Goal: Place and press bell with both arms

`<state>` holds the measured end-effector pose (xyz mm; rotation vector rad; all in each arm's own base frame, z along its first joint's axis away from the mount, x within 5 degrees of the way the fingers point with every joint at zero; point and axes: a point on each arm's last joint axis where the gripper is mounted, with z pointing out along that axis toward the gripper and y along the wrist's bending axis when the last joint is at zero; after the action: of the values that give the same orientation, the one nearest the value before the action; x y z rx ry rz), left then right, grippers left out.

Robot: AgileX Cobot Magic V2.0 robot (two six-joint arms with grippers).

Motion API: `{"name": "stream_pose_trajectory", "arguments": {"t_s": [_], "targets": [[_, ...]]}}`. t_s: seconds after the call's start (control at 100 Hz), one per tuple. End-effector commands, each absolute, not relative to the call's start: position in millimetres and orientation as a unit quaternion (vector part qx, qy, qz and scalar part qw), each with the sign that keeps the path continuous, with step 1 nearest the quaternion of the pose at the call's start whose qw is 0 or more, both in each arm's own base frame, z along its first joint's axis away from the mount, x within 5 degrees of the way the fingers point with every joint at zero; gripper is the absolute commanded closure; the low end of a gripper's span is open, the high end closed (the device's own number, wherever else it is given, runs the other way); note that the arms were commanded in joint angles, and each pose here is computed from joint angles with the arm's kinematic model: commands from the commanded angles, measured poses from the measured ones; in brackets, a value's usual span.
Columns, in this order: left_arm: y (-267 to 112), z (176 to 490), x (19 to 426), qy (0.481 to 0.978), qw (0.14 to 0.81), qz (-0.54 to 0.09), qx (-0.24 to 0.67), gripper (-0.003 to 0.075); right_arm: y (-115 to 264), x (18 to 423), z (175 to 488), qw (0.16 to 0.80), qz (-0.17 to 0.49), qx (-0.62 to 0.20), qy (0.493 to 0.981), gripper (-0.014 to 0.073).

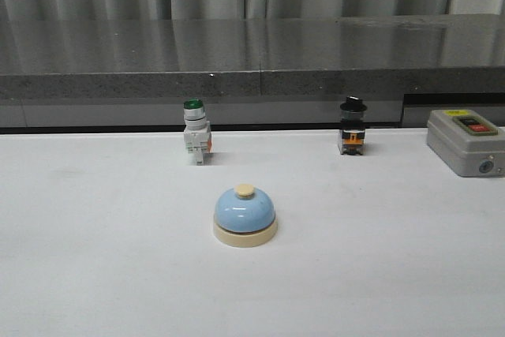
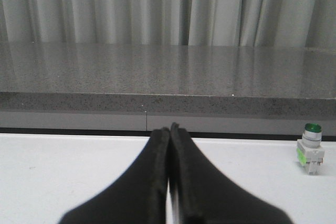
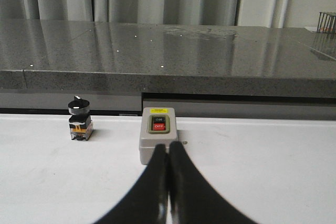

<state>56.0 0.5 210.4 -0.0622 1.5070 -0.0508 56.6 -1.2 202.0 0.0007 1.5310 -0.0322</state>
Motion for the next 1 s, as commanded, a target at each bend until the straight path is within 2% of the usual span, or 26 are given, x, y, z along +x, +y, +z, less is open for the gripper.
{"name": "stream_pose_trajectory", "arguments": {"t_s": [0.0, 0.82, 0.99], "targets": [[1.0, 204.3, 55.2, 0.664, 0.746, -0.035, -0.042, 0.0741, -1.3, 54.0, 215.1, 0.758, -0.019, 0.0, 0.652, 0.0655], [1.0, 204.7, 55.2, 0.662, 0.747, -0.036, -0.042, 0.0741, -1.3, 54.1, 215.3, 0.757, -0.019, 0.0, 0.653, 0.0655], [1.0, 204.7, 55.2, 0.662, 0.747, -0.036, -0.042, 0.0741, -1.3, 51.5, 227.8, 0.748, -0.019, 0.0, 0.664, 0.0655]]}}
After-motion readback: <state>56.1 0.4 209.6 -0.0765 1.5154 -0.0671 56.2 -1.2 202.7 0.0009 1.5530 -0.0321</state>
